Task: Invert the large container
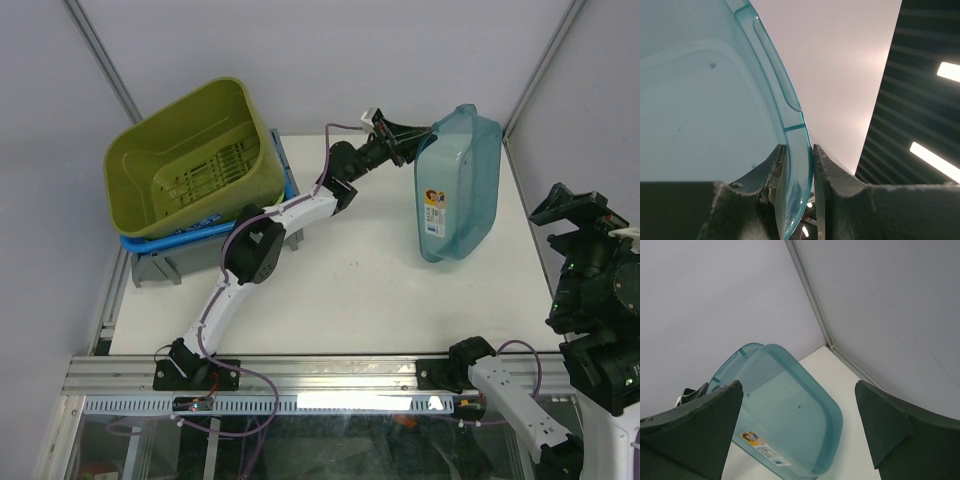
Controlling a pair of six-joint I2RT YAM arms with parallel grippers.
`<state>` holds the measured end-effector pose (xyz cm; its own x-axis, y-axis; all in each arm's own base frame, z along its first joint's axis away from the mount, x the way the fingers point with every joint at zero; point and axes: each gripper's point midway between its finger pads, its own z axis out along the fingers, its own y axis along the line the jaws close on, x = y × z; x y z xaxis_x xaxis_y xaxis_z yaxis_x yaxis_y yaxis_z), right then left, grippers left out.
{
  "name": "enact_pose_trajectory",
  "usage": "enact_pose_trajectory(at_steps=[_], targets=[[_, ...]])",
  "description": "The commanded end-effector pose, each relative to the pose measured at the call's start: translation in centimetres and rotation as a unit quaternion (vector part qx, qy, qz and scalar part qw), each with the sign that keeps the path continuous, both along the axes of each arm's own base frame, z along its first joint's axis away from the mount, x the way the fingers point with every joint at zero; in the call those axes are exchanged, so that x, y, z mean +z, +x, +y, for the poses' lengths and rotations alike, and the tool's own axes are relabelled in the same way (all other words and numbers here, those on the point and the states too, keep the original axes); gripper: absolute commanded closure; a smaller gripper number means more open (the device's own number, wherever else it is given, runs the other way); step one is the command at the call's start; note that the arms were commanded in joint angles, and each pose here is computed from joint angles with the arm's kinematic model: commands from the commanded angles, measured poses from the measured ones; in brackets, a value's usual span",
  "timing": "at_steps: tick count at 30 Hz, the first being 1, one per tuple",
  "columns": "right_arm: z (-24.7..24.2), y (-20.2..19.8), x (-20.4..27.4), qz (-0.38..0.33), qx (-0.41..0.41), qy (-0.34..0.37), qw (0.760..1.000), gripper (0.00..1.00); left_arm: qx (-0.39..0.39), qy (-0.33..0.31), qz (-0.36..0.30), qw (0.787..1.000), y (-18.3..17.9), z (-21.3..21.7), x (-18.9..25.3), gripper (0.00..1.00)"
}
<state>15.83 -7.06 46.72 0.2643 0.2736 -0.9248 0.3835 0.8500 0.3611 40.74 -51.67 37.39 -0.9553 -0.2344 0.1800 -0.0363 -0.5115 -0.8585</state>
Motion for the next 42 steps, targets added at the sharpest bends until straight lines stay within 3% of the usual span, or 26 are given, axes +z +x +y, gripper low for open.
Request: enact_pose_trajectory(at_steps=[1, 11, 12, 13, 15, 18, 28, 38, 42], targets=[[0.6, -0.2, 0.2, -0.007, 0.024, 0.010, 1.000, 0.01, -0.022, -0.074, 0.062, 0.995, 1.3, 0.9, 0.4, 1.00], [4.0, 1.3, -4.1, 0.038, 0.106, 0.033, 0.993, 0.01, 0.015, 0.035, 0.116, 0.993, 6.0, -1.7, -9.9, 0.99], [4.3, 1.4, -4.6, 0.046, 0.114, 0.034, 0.992, 0.01, 0.022, 0.045, 0.121, 0.991, 6.4, -1.7, -11.0, 0.87], [4.6, 1.5, -4.9, 0.052, 0.120, 0.034, 0.991, 0.01, 0.024, 0.053, 0.125, 0.990, 6.7, -1.7, -11.9, 0.64], [4.9, 1.5, -5.3, 0.059, 0.127, 0.038, 0.989, 0.01, 0.025, 0.065, 0.130, 0.989, 6.8, -1.9, -13.2, 0.34], [4.9, 1.2, -5.3, 0.056, 0.130, 0.040, 0.989, 0.01, 0.023, 0.084, 0.148, 0.985, 6.9, -2.3, -15.1, 0.03], [5.7, 1.2, -6.1, 0.087, 0.158, 0.013, 0.983, 0.01, 0.074, 0.254, 0.259, 0.929, 7.3, -1.5, -22.6, 0.01], [7.3, 3.4, -9.9, 0.173, 0.172, 0.007, 0.970, 0.01, 0.118, 0.384, 0.297, 0.866, 5.5, -0.1, -26.1, 0.01], [7.8, 4.0, -10.9, 0.193, 0.176, 0.014, 0.965, 0.01, 0.150, 0.432, 0.254, 0.852, 5.8, -0.3, -25.1, 0.01]])
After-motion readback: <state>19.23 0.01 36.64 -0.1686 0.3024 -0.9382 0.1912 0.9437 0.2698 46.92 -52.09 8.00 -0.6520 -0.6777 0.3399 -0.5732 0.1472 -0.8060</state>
